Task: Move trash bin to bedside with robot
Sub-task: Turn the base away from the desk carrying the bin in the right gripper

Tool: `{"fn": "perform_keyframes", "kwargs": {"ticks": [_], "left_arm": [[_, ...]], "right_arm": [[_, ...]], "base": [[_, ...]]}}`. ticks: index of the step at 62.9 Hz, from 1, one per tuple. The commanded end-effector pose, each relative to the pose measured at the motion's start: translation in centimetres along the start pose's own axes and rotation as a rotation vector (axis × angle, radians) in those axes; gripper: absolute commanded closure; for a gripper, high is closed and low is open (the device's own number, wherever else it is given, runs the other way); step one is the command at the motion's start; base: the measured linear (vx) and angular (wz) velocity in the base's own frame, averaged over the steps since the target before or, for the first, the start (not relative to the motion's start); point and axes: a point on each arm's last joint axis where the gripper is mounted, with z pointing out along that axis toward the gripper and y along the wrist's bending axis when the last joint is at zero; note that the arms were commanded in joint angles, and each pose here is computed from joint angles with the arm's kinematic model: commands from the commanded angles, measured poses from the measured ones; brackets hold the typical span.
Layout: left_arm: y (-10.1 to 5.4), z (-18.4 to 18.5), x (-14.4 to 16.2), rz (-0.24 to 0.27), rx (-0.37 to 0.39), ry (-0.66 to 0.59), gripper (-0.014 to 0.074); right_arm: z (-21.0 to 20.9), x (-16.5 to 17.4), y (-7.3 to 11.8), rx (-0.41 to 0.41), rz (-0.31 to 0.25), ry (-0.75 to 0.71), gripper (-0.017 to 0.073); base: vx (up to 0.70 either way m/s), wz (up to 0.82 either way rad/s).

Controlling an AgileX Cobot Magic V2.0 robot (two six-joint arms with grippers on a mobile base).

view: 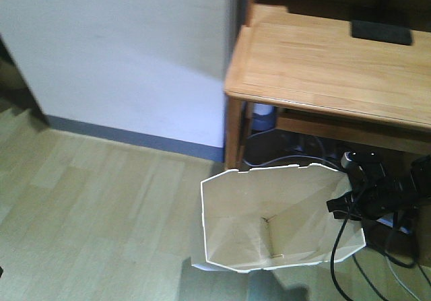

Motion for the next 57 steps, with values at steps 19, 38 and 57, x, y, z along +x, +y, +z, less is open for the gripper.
{"fn": "perform_keyframes", "kwargs": {"ticks": [19, 38, 57], "left_arm": [[-0.01, 0.05, -0.08, -0.007, 0.004, -0.065, 0.0600], [-0.01, 0.05, -0.08, -0.007, 0.004, -0.065, 0.0600], [-0.01, 0.05, -0.08, -0.007, 0.004, -0.065, 0.0600]], "right_arm": [[-1.86, -1.78, 1.97, -0.177, 0.015, -0.105, 0.0564], [-1.86, -1.78, 1.97, -0.177, 0.015, -0.105, 0.0564], [-1.86, -1.78, 1.97, -0.177, 0.015, -0.105, 0.0564]], "base": [[-0.04, 0.60], [0.02, 0.55], [0.08, 0.43]]}}
